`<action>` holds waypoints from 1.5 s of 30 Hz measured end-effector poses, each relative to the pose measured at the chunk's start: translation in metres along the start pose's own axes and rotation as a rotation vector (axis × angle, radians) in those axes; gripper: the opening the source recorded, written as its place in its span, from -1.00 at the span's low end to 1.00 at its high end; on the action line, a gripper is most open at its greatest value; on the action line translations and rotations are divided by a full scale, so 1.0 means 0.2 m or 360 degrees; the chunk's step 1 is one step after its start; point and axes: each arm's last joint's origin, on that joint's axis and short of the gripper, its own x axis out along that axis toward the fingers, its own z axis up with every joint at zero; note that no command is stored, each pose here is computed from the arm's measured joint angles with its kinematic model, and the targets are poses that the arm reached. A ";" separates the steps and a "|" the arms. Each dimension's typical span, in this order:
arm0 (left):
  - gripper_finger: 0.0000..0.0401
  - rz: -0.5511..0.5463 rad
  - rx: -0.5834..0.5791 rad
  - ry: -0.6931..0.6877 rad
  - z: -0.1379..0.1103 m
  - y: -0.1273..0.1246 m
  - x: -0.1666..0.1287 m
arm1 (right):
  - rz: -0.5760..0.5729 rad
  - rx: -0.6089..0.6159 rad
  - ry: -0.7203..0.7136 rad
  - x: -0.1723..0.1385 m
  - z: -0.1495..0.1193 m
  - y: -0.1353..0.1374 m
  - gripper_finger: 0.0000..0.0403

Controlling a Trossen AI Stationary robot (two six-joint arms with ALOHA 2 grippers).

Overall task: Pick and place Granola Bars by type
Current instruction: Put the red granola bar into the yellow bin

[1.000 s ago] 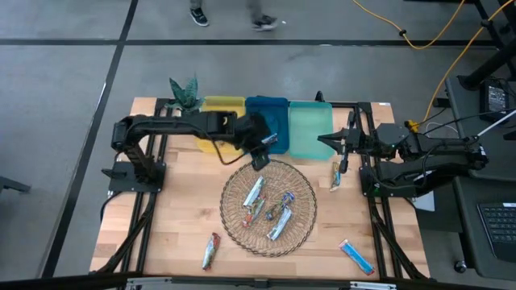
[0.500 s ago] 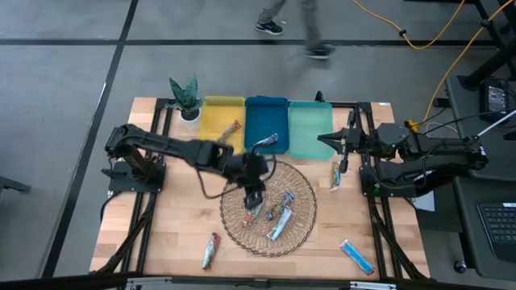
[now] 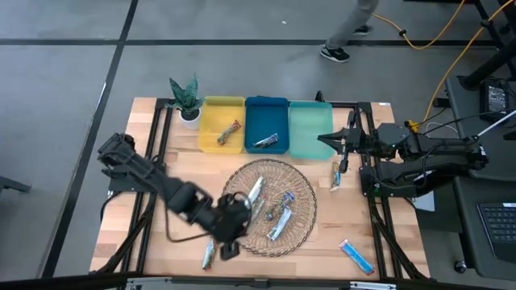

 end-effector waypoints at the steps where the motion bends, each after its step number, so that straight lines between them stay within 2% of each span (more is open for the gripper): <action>1: -0.77 0.0005 -0.0016 0.0002 -0.03 -0.02 -0.01 | 0.0000 0.0001 0.0000 0.00 0.00 0.00 -0.87; 4: -0.77 0.0026 -0.0085 -0.0008 -0.13 -0.09 -0.04 | 0.0002 0.0020 0.0009 0.00 0.00 0.00 -0.87; 11: -0.77 0.0165 -0.0307 0.0033 -0.35 -0.19 -0.07 | 0.0004 0.0220 0.0031 0.00 -0.01 0.00 -0.87; 20: -0.76 0.0379 -0.0501 0.0181 -0.57 -0.23 0.07 | 0.0004 0.0242 0.0031 0.00 -0.01 0.00 -0.87; 27: -0.74 0.0507 -0.0657 0.0315 -0.67 -0.20 0.19 | 0.0004 0.0244 0.0031 0.00 -0.01 0.00 -0.87; 31: -0.55 0.0544 -0.0686 0.0367 -0.70 -0.19 0.23 | 0.0004 0.0244 0.0031 0.00 -0.01 0.00 -0.87; 41: 0.21 0.0726 -0.0723 0.0530 -0.77 -0.14 0.44 | 0.0004 0.0244 0.0031 0.00 -0.01 0.00 -0.87; 45: 0.38 0.0838 -0.0726 0.0611 -0.81 -0.10 0.55 | 0.0004 0.0244 0.0031 0.00 -0.01 0.00 -0.87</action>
